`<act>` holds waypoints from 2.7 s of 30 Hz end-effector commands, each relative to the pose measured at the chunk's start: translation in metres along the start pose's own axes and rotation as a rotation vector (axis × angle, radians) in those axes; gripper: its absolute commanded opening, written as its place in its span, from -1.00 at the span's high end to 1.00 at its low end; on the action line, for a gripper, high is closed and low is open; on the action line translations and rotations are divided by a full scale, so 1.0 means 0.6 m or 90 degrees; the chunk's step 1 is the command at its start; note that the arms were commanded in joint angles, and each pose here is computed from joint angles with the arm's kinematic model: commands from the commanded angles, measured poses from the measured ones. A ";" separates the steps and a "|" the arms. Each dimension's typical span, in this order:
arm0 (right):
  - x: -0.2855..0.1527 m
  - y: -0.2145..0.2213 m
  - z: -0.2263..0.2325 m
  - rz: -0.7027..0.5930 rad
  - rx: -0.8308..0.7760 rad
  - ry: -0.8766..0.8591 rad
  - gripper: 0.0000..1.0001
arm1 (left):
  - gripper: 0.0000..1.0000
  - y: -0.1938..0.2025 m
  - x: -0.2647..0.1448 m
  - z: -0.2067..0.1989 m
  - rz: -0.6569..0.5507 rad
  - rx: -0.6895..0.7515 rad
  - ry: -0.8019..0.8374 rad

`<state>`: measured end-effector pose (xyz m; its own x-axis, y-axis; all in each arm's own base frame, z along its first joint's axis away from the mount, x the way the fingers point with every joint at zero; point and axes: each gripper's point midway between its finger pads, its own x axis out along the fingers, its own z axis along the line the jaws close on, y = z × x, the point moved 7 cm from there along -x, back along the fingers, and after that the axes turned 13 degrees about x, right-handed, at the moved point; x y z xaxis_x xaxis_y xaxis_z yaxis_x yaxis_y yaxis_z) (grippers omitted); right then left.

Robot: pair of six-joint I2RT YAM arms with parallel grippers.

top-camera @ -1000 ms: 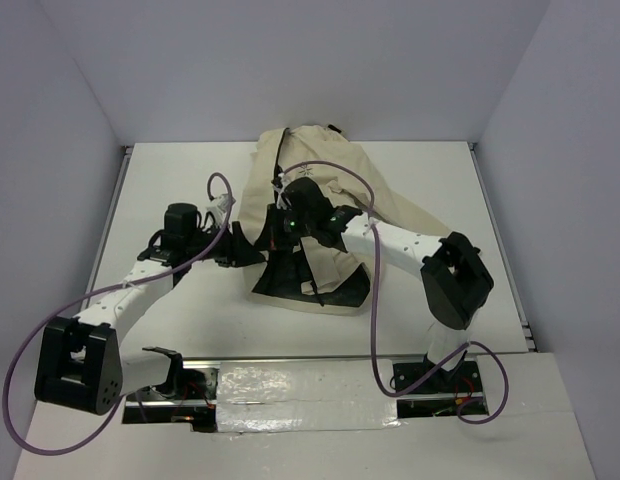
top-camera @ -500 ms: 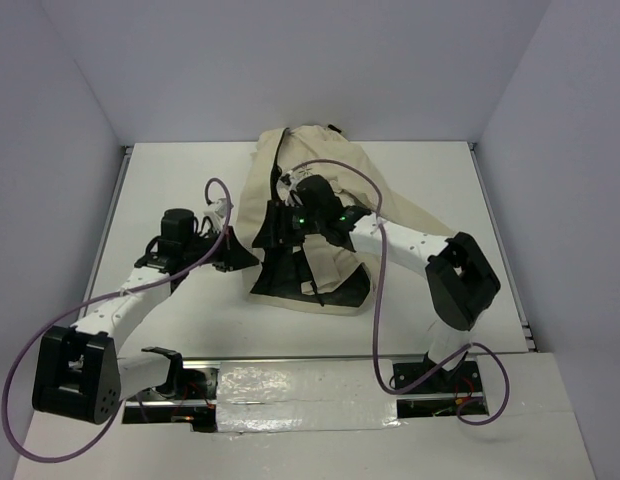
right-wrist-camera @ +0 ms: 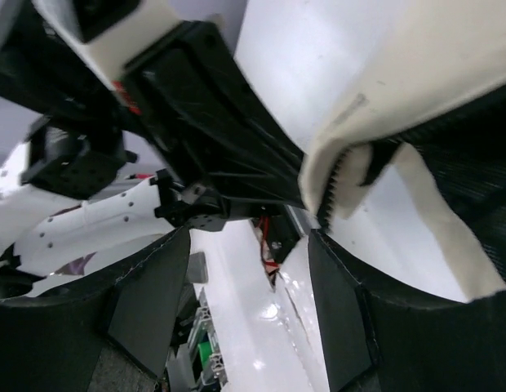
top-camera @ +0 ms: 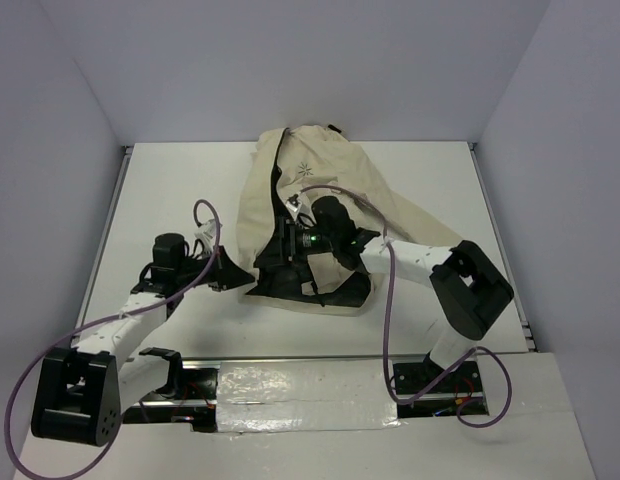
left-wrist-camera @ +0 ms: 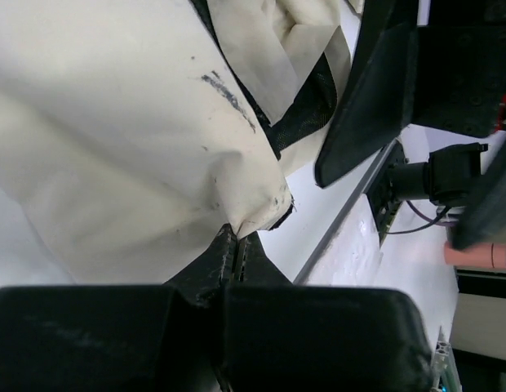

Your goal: Zip up the jacket

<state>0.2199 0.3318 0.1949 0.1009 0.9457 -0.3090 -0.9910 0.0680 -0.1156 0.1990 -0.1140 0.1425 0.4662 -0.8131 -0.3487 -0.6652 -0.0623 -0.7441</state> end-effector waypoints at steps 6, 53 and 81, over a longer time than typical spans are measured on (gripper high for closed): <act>0.034 0.006 0.017 -0.010 0.004 -0.081 -0.39 | 1.00 0.004 -0.018 -0.018 -0.028 0.003 0.008; 0.050 -0.063 0.040 -0.111 -0.090 -0.043 1.00 | -0.89 -0.043 -0.007 -0.003 -0.021 0.114 0.033; 0.074 -0.078 0.060 -0.113 -0.092 -0.058 1.00 | 0.00 -0.001 -0.010 -0.011 0.029 0.092 0.078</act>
<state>0.2586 0.3721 0.1955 0.2287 0.9353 -0.2699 -0.9580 0.1670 -0.2330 0.1971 -0.1107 0.1477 0.3924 -0.8561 -0.3362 -0.6057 0.0345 -0.7949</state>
